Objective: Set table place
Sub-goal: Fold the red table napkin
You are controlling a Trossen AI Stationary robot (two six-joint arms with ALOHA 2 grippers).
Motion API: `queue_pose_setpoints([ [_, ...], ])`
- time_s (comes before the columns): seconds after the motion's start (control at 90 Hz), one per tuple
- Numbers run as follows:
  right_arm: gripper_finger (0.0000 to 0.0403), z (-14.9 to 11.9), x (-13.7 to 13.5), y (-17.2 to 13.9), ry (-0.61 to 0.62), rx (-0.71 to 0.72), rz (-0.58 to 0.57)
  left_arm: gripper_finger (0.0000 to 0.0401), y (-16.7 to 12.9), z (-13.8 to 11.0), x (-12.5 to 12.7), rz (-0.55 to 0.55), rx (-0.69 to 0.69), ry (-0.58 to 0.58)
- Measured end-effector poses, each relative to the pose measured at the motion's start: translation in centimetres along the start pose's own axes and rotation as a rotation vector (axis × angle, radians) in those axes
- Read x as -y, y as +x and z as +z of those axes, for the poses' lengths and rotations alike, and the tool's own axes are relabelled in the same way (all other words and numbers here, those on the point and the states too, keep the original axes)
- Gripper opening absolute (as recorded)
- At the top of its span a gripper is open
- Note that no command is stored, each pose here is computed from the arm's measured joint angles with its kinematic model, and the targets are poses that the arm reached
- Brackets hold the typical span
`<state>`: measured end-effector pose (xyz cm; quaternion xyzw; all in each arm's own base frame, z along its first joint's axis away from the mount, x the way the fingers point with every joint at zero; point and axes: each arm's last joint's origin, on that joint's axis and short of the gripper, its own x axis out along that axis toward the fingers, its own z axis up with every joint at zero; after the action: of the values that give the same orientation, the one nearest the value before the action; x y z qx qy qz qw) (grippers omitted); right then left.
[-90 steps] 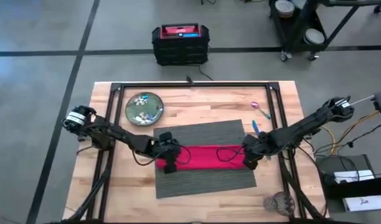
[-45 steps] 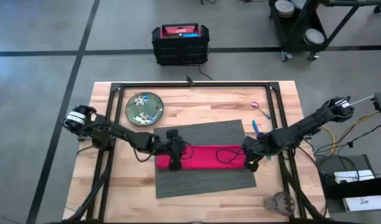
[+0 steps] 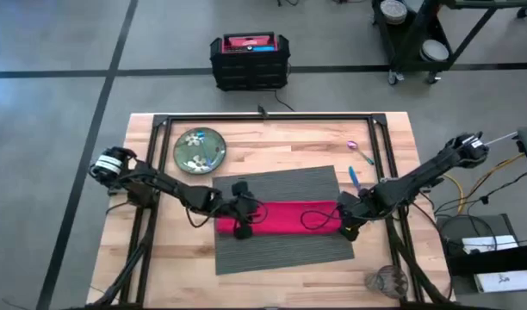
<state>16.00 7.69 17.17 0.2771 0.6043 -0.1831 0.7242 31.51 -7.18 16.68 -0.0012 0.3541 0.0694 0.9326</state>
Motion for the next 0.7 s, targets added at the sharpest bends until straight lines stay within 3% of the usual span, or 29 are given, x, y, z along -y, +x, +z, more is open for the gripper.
queue_pose_setpoints([
  [0.344,0.0221,0.1,-0.7,0.9,0.037,0.099,0.087,0.0114,0.7,-0.4,0.2,0.000,-0.010,0.010],
  [0.567,0.0223,-0.2,-0.5,1.0,0.060,0.087,0.158,0.0114,0.8,-0.4,0.2,0.000,-0.011,0.015],
  [0.7,0.0218,0.0,-0.3,1.0,0.097,0.167,0.138,0.0114,0.8,-0.4,0.2,0.000,-0.011,0.015],
])
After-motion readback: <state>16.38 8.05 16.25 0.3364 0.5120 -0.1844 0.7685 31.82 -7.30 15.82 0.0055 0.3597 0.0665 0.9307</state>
